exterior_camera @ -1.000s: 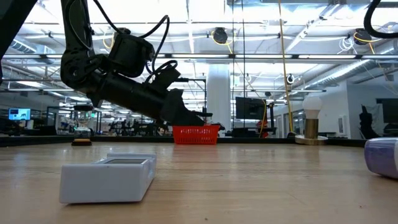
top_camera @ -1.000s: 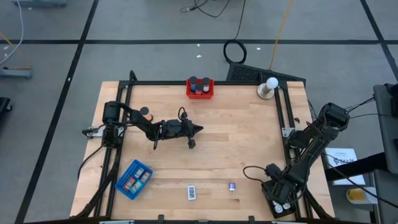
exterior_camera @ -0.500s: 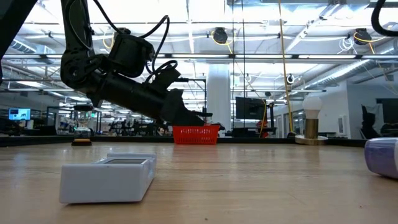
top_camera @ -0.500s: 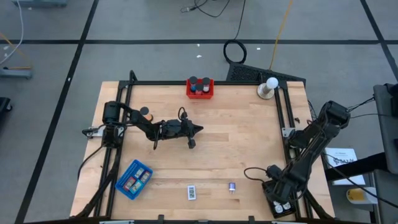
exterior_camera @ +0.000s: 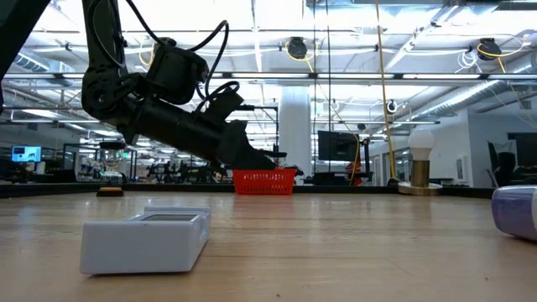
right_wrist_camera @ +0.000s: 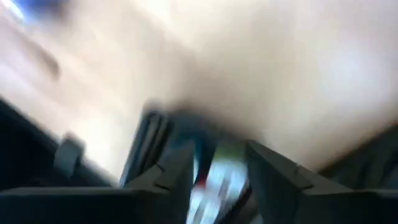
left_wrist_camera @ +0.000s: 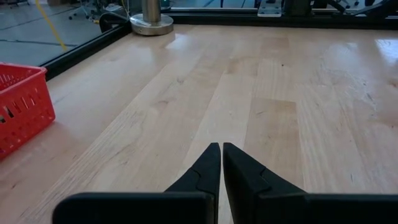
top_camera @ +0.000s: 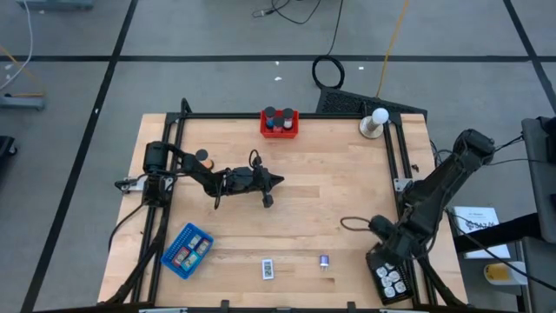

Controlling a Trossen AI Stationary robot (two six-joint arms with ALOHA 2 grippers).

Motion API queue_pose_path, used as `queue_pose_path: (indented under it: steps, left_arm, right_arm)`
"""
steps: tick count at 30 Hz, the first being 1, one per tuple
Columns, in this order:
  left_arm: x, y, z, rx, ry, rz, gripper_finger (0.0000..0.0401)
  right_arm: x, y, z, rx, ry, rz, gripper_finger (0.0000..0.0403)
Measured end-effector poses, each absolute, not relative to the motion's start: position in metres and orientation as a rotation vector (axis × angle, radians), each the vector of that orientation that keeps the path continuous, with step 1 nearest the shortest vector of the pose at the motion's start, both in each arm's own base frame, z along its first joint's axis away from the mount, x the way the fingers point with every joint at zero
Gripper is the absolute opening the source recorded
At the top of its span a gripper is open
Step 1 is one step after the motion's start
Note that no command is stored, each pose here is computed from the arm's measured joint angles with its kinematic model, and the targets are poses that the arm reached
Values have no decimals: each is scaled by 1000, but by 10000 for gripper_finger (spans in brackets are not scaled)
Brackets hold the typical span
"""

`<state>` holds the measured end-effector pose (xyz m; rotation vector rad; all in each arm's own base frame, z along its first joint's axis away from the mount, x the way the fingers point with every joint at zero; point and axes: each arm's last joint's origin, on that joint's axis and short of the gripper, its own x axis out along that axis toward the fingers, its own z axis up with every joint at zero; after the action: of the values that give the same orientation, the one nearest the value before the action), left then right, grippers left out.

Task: Pick & Place Office items
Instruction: Put the orange hourglass into the red bin

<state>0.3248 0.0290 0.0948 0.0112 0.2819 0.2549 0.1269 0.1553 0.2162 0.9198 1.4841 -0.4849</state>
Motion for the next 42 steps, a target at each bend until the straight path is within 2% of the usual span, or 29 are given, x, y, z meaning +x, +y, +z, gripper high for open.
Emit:
queue_pose_path:
  steps: [5,10,15,21,26,32,36,42]
  left_arm:
    - [325,30,95,-1,280,258,26]
    - [325,35,99,-69,262,224,26]
    - [322,36,123,-49,231,272,26]
    - [297,40,171,-83,320,376,26]
    - [257,44,208,-235,410,480,26]
    - [199,48,227,-466,607,691,29]
    - [171,49,247,-541,753,844,66]
    - [155,55,259,-616,920,1001,177]
  right_arm:
    - [133,123,222,588,1167,-489,68]
    - [148,85,197,339,932,-453,6]
    - [170,36,165,232,728,-386,11]
    - [188,-24,167,179,470,-259,2]
    - [187,-59,171,120,400,-306,1]
    - [183,-72,170,127,402,-283,1]
    - [183,-72,170,111,404,-277,1]
    - [183,-72,170,97,402,-247,1]
